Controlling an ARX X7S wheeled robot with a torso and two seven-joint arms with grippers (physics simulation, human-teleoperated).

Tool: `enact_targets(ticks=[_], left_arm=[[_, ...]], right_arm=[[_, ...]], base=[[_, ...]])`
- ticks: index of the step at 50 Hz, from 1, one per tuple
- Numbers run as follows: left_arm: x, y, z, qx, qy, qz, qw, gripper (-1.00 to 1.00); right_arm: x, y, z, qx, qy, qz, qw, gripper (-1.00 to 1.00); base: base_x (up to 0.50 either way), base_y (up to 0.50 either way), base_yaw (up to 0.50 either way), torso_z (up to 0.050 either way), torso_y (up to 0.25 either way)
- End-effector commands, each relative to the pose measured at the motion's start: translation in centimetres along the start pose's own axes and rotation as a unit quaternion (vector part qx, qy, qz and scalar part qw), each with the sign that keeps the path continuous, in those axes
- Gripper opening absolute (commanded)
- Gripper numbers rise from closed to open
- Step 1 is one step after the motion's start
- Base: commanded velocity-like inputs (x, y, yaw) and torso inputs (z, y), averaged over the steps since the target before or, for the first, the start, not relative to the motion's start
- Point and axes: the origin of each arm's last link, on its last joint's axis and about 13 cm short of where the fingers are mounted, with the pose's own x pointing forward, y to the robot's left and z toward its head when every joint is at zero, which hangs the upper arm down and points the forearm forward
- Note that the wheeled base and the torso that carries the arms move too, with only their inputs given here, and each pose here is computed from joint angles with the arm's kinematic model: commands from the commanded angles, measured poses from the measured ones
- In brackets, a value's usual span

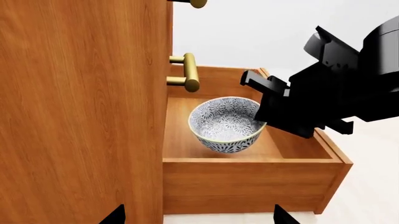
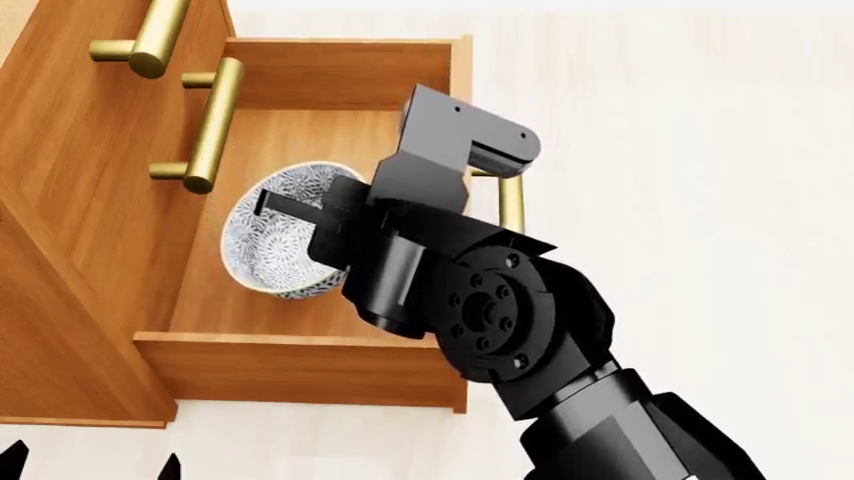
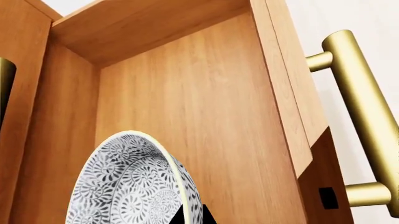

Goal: Put the bowl in the bottom drawer of the cabinet and close it.

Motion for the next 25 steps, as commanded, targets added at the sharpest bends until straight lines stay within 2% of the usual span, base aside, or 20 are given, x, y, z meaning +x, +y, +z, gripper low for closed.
enact_targets(ticks=[1, 9, 10, 25], left_arm=[[0.02, -0.01, -0.02, -0.001, -0.001, -0.001, 1.000, 1.00], [0.05, -0.01, -0.01, -0.001, -0.001, -0.001, 1.000, 1.00], [0.06, 0.00, -0.06, -0.002, -0.001, -0.001, 1.000, 1.00], [-0.02, -0.06, 0.08, -0.003, -0.002, -0.001, 1.000, 1.00]], right_arm=[[0.00, 0.06, 0.24, 0.008, -0.007, 0.001, 1.000, -1.00], [-0.06, 0.08, 0.18, 0.002, -0.006, -0.007, 1.000, -1.00], [-0.09, 0.10, 0.21, 0.003, -0.006, -0.007, 1.000, 1.00], [-0.47, 0.36, 0.59, -0.001, -0.008, -0.005, 1.000, 1.00]], base=[[0.00, 0.00, 0.00, 0.000, 0.000], [0.00, 0.00, 0.00, 0.000, 0.000], [0.00, 0.00, 0.00, 0.000, 0.000], [0.00, 0.00, 0.00, 0.000, 0.000]])
